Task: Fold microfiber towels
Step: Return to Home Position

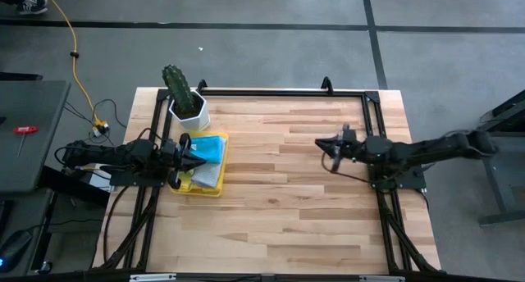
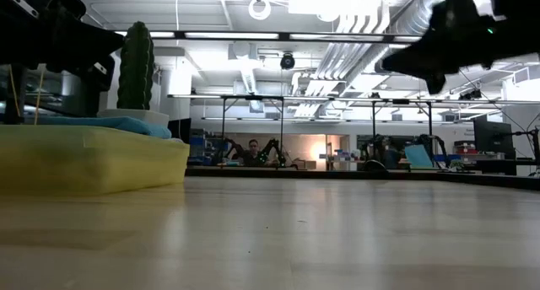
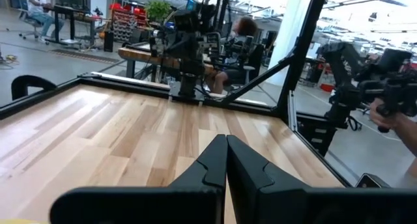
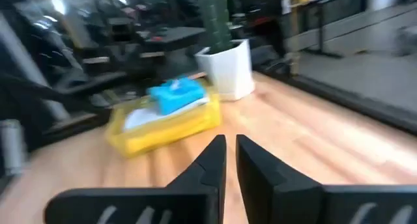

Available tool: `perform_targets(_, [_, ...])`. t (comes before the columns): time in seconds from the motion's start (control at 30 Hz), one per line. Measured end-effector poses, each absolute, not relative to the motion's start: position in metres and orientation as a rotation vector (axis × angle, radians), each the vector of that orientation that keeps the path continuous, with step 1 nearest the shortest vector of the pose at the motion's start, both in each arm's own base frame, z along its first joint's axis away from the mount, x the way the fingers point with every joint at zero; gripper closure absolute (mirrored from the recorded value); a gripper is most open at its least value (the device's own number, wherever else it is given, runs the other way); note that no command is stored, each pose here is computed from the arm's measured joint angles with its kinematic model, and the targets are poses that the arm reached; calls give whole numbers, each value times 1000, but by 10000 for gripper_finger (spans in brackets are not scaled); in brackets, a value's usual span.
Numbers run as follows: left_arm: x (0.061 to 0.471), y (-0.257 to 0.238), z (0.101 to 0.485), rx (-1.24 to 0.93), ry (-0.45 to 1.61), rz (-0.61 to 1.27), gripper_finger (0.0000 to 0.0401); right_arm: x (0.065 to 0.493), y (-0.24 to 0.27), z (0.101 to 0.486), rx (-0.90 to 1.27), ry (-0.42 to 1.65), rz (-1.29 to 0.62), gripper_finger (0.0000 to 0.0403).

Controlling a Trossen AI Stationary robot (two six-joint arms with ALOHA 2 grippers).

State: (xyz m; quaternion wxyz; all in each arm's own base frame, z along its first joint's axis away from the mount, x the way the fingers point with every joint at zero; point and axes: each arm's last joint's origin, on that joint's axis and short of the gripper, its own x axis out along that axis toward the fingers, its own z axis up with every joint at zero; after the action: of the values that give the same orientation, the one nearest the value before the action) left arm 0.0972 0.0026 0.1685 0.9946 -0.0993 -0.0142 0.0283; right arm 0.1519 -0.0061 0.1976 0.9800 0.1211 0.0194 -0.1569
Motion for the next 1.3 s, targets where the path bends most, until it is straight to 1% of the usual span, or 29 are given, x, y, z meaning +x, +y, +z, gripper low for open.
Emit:
perform_targets(0.03, [97,3,169,-199,-28,57,401,146,-9,193,267,29,-289,375])
perform_targets(0.1, [97,3,168,-199,-28,57,401,136,-15,189,300,-14,-253,385])
perform_targets(0.2, [97,3,169,-199,-28,57,401,124,-24,193,300,-85,-177,399])
perform_targets(0.27, [97,3,169,-199,-29,57,401,118,-28,196,292,-111,-163,395])
perform_targets(0.4, [97,3,169,-199,-29,57,400,112,-32,193,280,-85,-169,401])
perform_targets(0.53, [97,3,169,-199,-29,58,400,112,-26,191,249,-59,-128,402])
perform_targets(0.67, [97,3,169,-199,-29,59,400,114,-15,191,210,-65,-134,402])
perform_targets(0.83, [97,3,169,-199,-29,59,400,114,-3,177,195,-92,-80,403])
perform_targets(0.97, [97,3,169,-199,-29,59,400,110,-4,181,203,-132,-104,403])
perform_targets(1.13, [97,3,169,-199,-29,59,400,101,-4,184,157,-168,-107,403])
perform_targets(1.2, [97,3,169,-199,-29,59,400,96,-4,182,162,-165,-114,403])
perform_targets(1.3, [97,3,169,-199,-30,59,400,96,-5,177,183,-92,-154,403])
